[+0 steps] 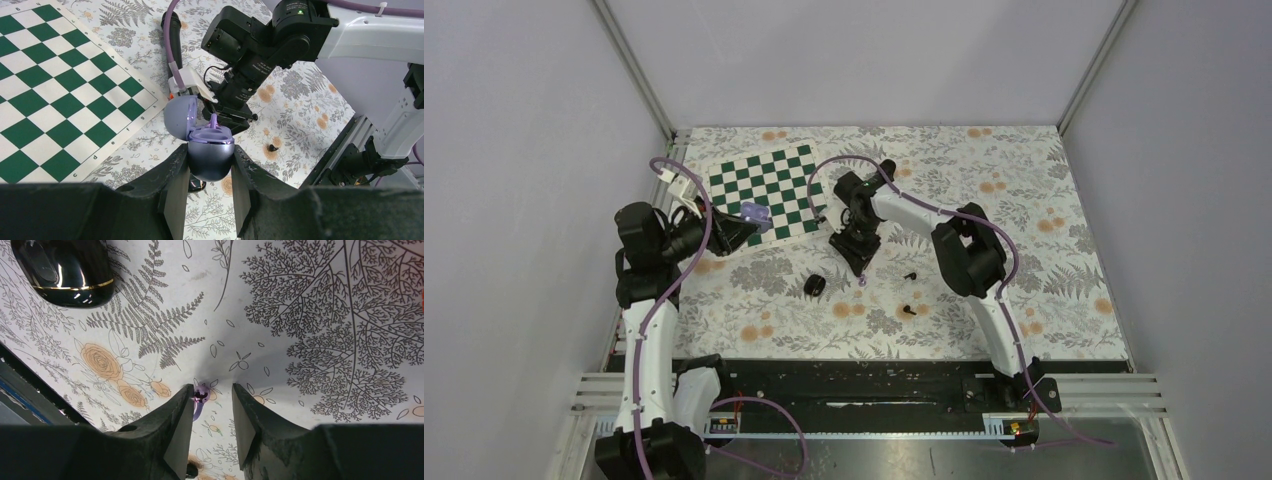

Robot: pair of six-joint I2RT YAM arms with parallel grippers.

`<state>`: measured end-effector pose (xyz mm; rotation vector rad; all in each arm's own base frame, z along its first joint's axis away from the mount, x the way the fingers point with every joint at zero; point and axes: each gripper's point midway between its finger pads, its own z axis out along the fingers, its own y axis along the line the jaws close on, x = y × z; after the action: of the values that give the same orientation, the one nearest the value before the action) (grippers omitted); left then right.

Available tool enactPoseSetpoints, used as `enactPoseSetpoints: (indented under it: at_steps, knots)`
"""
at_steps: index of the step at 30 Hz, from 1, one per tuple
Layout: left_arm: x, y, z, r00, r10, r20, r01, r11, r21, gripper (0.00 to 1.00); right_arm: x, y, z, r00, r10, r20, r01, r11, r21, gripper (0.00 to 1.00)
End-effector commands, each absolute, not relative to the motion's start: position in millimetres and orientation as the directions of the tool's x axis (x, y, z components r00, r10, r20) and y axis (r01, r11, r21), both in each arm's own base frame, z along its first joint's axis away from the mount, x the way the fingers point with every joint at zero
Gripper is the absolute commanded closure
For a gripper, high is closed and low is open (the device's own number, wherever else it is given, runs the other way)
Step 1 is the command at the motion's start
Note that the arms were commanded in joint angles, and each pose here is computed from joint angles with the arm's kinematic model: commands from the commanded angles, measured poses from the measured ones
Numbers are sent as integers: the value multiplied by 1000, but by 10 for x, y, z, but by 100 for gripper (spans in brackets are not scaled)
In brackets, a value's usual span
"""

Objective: Insert the wireless bluetooth earbuds into the charging case
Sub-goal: Move the earbud to the center of the board, then pick up the earbud from the center of the board.

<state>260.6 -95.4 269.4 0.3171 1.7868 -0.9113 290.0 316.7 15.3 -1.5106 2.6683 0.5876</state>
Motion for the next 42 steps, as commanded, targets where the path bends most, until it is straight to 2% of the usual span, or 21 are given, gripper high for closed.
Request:
enactPoseSetpoints:
  at_steps: [1, 4, 11, 15, 18, 28, 38, 42]
  knots:
    - [2625, -940, 2925, -330, -176, -927, 639, 681, -357, 100, 2903, 3194, 406, -507, -821, -263, -851, 428, 303, 58]
    - [2623, -943, 2923, -332, -175, -927, 642, 678, -358, 100, 2855, 3172, 422, -532, -811, -245, -834, 450, 320, 58]
    - [2628, -949, 2889, -341, -176, -923, 644, 672, -366, 100, 2804, 3187, 575, -678, -707, -204, -716, 571, 402, 51]
    - [2631, -947, 2867, -350, -179, -919, 640, 671, -374, 100, 2820, 3179, 725, -703, -674, -227, -699, 595, 398, 47]
    - [2637, -949, 2865, -355, -180, -917, 639, 670, -379, 100, 2817, 3087, 717, -746, -637, -195, -658, 658, 367, 45]
    - [2666, -929, 2875, -355, -184, -917, 629, 678, -380, 100, 2685, 3012, 645, -816, -566, -117, -566, 741, 362, 49]
    - [2627, -940, 2855, -361, -176, -916, 630, 677, -379, 100, 2672, 3093, 515, -812, -577, -86, -559, 727, 399, 58]
    - [2628, -937, 2861, -361, -176, -916, 629, 679, -378, 100, 2659, 3139, 483, -809, -583, -80, -561, 723, 404, 55]
